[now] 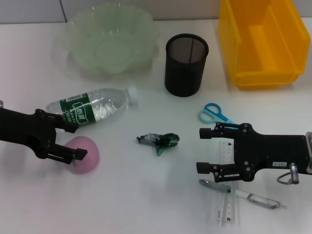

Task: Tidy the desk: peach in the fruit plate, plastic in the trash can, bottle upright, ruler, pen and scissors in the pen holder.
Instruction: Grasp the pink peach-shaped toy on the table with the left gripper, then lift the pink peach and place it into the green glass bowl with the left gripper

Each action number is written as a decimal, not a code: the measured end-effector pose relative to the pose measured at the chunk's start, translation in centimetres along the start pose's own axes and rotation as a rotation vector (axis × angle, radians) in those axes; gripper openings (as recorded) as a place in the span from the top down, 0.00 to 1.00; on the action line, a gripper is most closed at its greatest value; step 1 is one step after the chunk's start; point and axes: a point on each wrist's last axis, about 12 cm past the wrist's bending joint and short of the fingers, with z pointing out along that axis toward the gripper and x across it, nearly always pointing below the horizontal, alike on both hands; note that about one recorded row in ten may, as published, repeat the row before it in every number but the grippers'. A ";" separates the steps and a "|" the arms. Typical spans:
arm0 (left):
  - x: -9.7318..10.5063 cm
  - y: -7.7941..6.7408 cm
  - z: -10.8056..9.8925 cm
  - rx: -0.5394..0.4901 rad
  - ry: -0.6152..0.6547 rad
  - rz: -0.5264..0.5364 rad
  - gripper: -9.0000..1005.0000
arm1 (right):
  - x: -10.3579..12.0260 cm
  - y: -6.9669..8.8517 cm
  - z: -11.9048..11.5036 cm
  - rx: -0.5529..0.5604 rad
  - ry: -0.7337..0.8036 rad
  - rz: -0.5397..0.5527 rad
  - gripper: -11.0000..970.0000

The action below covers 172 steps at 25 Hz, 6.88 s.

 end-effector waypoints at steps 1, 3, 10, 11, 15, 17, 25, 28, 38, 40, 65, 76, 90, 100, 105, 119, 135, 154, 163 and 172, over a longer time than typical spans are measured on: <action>0.0 0.0 0.0 0.000 0.000 0.000 0.18 | 0.0 0.0 0.0 0.000 0.000 0.000 0.15; -0.1 0.1 0.1 -0.009 0.016 0.001 0.18 | 0.0 0.0 0.0 0.000 0.000 0.000 0.15; -0.1 0.4 0.3 -0.033 0.033 0.005 0.18 | 0.0 0.0 0.0 0.000 0.000 0.000 0.15; -0.1 0.4 0.3 -0.034 0.035 0.007 0.18 | 0.0 0.0 0.0 0.000 0.000 0.000 0.15; -0.2 0.4 0.5 -0.031 0.046 0.012 0.18 | 0.0 0.0 0.0 0.001 0.000 0.001 0.15; -0.2 0.4 0.5 -0.028 0.047 0.009 0.18 | 0.0 0.0 0.0 0.001 0.001 0.001 0.15; 0.1 0.3 0.9 -0.018 0.064 0.011 0.18 | 0.0 0.0 0.0 0.002 0.000 0.001 0.15; 0.1 0.2 1.1 -0.020 0.066 0.014 0.18 | 0.0 0.0 0.0 0.002 -0.001 0.001 0.15; 0.0 0.1 1.8 -0.017 0.082 0.034 0.24 | 0.0 0.0 0.0 0.001 -0.001 0.001 0.15; 0.0 0.1 2.1 -0.014 0.100 0.047 0.29 | 0.0 0.0 0.0 0.001 -0.001 0.001 0.15; -0.5 0.1 2.3 -0.002 0.107 0.078 0.84 | 0.0 0.0 0.0 0.003 0.000 0.002 0.15; -2.3 -0.8 2.6 0.088 0.018 0.099 0.92 | 0.0 -0.1 0.0 0.005 0.002 0.004 0.15; -3.9 -1.8 3.0 0.157 -0.296 0.134 0.95 | 0.1 -0.1 0.0 0.009 0.004 0.011 0.15; -3.8 -2.1 5.1 0.159 -0.507 0.076 0.93 | -0.1 -0.2 0.0 0.009 0.004 0.004 0.15; -3.0 -2.5 6.8 0.140 -0.606 0.021 0.92 | -0.1 -0.2 0.1 0.008 0.002 0.000 0.15; -1.6 -3.3 9.0 0.057 -0.740 -0.030 0.89 | -0.1 -0.1 0.3 0.007 -0.004 -0.005 0.15; -2.3 0.2 9.7 -0.311 -0.878 -0.194 0.86 | -0.2 -0.1 0.5 0.007 -0.009 -0.005 0.15; -5.6 5.2 10.8 -0.711 -0.772 -0.269 0.83 | -0.4 -0.1 1.0 -0.002 -0.019 -0.008 0.15; -5.5 5.2 10.8 -0.719 -0.774 -0.278 0.81 | -0.4 -0.1 1.1 -0.002 -0.020 -0.008 0.15; -5.4 5.1 11.0 -0.719 -0.766 -0.273 0.79 | -0.5 -0.1 1.2 -0.004 -0.020 -0.010 0.15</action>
